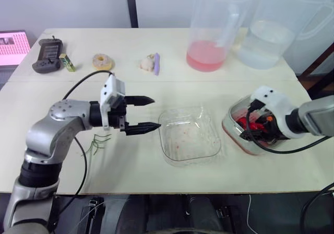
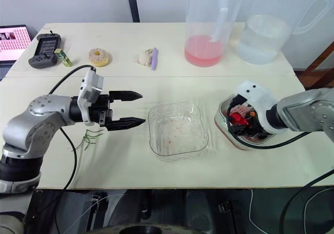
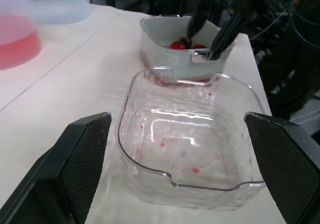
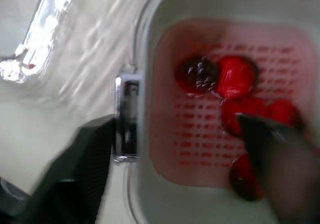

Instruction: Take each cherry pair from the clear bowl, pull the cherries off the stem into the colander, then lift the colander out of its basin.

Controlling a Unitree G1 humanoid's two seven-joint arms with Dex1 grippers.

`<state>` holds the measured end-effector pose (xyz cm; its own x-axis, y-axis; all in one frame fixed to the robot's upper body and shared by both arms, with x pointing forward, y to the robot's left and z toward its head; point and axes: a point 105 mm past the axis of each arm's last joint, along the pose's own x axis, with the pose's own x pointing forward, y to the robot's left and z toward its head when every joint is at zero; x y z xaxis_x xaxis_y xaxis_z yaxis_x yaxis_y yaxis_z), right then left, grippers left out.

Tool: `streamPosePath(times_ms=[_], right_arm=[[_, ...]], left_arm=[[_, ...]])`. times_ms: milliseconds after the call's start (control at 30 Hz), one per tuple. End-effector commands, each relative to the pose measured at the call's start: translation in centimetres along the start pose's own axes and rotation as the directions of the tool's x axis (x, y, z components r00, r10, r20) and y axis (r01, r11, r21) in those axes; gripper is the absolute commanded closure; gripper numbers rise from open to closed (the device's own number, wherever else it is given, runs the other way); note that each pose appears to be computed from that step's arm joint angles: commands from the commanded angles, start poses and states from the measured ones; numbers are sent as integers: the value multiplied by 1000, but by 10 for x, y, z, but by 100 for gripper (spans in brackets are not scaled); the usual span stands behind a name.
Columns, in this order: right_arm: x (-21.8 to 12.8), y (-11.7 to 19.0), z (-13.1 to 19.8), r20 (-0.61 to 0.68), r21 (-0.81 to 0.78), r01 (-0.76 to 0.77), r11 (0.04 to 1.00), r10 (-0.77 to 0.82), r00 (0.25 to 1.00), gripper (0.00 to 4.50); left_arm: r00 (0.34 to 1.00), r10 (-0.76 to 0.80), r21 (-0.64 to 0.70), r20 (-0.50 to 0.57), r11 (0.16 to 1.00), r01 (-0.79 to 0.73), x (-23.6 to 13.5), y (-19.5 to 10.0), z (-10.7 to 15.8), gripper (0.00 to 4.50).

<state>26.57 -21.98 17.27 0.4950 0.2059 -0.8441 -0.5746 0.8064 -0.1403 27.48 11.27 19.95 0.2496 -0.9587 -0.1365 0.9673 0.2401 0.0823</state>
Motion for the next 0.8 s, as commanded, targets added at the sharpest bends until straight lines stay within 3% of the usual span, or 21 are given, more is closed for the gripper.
streamPosePath(times_ms=[33, 500, 600, 700, 800], right_arm=[[-3, -7, 4, 10, 2, 53, 999, -53, 999, 180], [9, 4, 1, 12, 28, 24, 999, -24, 1000, 180], [10, 5, 2, 16, 28, 29, 999, -30, 999, 269], [9, 5, 3, 22, 26, 36, 999, -37, 999, 413], [7, 5, 4, 21, 21, 48, 999, -49, 999, 425]], left_arm=[[1000, 31, 54, 4, 998, -31, -7, -2, 11, 0], [1000, 15, 81, 0, 997, -15, -3, 4, 14, 0], [1000, 3, 88, 1, 996, -3, 0, 5, 15, 0], [1000, -1, 91, -2, 996, 1, 1, 8, 15, 0], [1000, 0, 88, -1, 996, 0, 2, 12, 15, 0]])
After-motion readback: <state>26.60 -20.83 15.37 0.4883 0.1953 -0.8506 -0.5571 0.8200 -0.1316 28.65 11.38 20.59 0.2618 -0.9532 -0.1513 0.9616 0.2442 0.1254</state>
